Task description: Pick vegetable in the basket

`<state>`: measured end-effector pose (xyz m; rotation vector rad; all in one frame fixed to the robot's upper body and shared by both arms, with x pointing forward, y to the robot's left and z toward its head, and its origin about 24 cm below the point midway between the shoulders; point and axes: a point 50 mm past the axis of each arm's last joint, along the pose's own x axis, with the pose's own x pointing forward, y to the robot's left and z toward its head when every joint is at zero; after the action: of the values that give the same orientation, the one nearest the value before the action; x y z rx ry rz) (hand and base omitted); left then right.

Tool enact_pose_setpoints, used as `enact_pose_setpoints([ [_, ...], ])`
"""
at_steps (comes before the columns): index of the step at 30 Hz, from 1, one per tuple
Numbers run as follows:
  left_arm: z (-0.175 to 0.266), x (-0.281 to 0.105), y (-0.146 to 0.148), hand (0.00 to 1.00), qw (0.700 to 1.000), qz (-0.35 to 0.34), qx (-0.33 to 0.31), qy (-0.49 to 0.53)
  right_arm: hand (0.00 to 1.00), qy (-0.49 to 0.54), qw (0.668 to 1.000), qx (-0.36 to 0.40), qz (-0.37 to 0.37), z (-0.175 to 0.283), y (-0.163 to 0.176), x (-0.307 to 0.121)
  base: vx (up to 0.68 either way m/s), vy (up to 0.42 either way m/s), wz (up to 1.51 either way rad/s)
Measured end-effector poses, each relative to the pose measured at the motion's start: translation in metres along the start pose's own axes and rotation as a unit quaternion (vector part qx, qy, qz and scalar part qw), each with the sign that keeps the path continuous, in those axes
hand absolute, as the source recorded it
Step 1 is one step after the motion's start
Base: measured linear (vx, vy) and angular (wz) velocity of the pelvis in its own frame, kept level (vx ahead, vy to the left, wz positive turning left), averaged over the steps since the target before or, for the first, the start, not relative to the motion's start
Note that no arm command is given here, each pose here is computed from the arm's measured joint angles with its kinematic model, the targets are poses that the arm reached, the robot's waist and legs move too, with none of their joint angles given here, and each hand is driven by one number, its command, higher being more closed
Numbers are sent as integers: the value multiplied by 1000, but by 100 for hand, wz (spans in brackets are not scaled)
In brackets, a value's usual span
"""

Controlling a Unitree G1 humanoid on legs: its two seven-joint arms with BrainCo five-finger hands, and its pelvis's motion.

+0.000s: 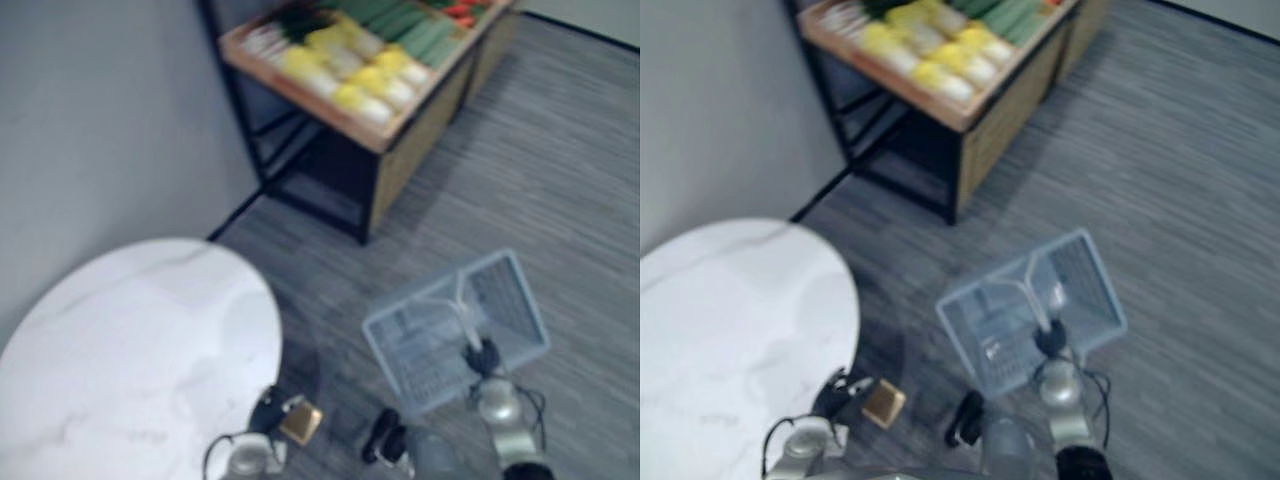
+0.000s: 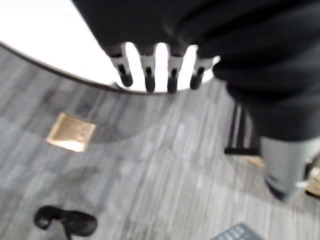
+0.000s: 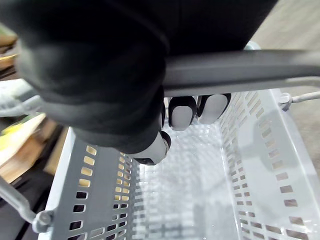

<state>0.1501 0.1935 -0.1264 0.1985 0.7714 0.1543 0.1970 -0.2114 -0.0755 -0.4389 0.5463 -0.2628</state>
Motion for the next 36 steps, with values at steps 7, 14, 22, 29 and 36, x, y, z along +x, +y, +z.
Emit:
enact_pose_setpoints([
  [7,-16,-8,-3,0,999,16,-35,23,100,191,978,65,-55,-86,-13,-23,278,-34,-127],
  [14,-14,-7,-2,0,998,25,-57,21,100,335,937,85,-58,-146,-17,-60,388,172,-63],
  [22,-17,-4,0,0,999,8,-15,32,100,393,903,164,-65,-165,1,-89,541,77,20],
  [29,-14,3,14,0,999,33,-20,37,100,395,896,194,-57,-162,14,-90,624,-251,57],
  [36,-45,-12,12,0,989,66,-102,90,100,385,908,156,-56,-163,-2,-82,684,-445,-8],
])
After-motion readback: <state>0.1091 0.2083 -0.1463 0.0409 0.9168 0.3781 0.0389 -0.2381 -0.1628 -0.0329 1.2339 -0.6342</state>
